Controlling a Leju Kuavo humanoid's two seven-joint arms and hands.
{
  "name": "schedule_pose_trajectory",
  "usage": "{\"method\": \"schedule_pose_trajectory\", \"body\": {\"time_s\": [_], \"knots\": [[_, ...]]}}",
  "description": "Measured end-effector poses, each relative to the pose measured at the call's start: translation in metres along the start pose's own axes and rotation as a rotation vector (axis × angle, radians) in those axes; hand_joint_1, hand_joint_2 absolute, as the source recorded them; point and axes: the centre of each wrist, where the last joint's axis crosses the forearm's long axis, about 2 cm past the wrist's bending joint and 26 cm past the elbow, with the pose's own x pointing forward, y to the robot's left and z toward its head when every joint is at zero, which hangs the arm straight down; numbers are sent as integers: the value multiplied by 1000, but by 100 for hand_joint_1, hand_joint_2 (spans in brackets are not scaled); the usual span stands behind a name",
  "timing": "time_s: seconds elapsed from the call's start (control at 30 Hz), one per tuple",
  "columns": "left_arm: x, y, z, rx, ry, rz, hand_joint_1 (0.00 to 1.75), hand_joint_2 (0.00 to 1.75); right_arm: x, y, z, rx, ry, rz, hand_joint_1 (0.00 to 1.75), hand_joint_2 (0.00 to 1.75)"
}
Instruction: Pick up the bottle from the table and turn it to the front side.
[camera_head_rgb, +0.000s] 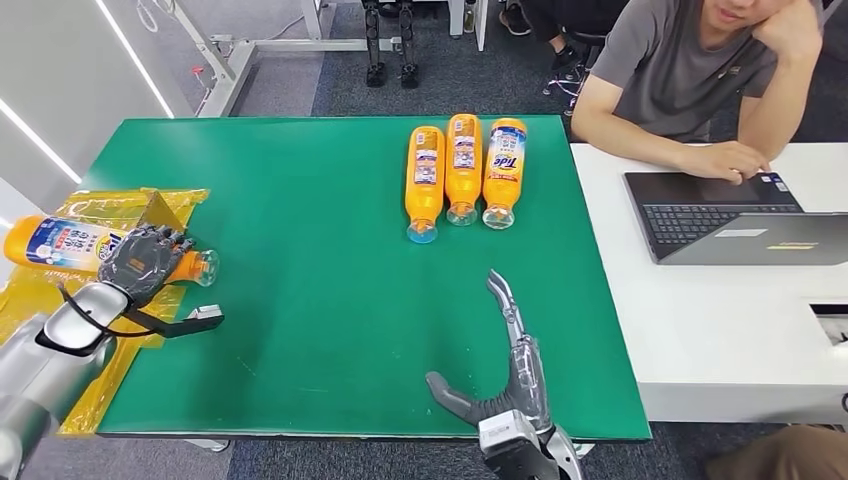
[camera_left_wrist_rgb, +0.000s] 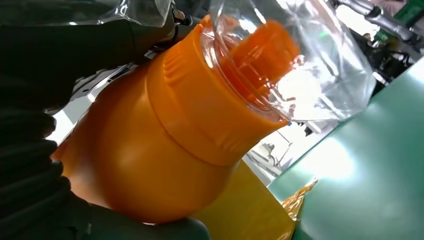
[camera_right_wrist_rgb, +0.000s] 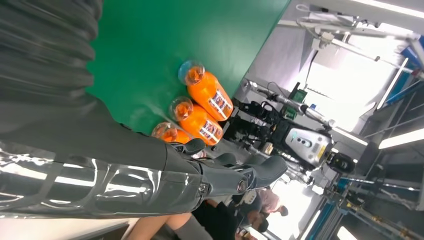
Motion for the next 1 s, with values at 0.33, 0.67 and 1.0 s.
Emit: {"method": "schedule_pose_trajectory", "body": {"time_s": [0.33, 0.67, 1.0], "knots": [[7, -9, -5, -74, 12, 32, 175, 175, -2, -4, 1, -39, 7, 21, 0, 175], [0, -6, -13, -162, -32, 107, 175, 175, -6, -8, -12, -70, -25, 25, 0, 175], [-1, -7, -17, -284, 12, 245, 175, 175, -11, -8, -15, -91, -29, 32, 0, 175]]}}
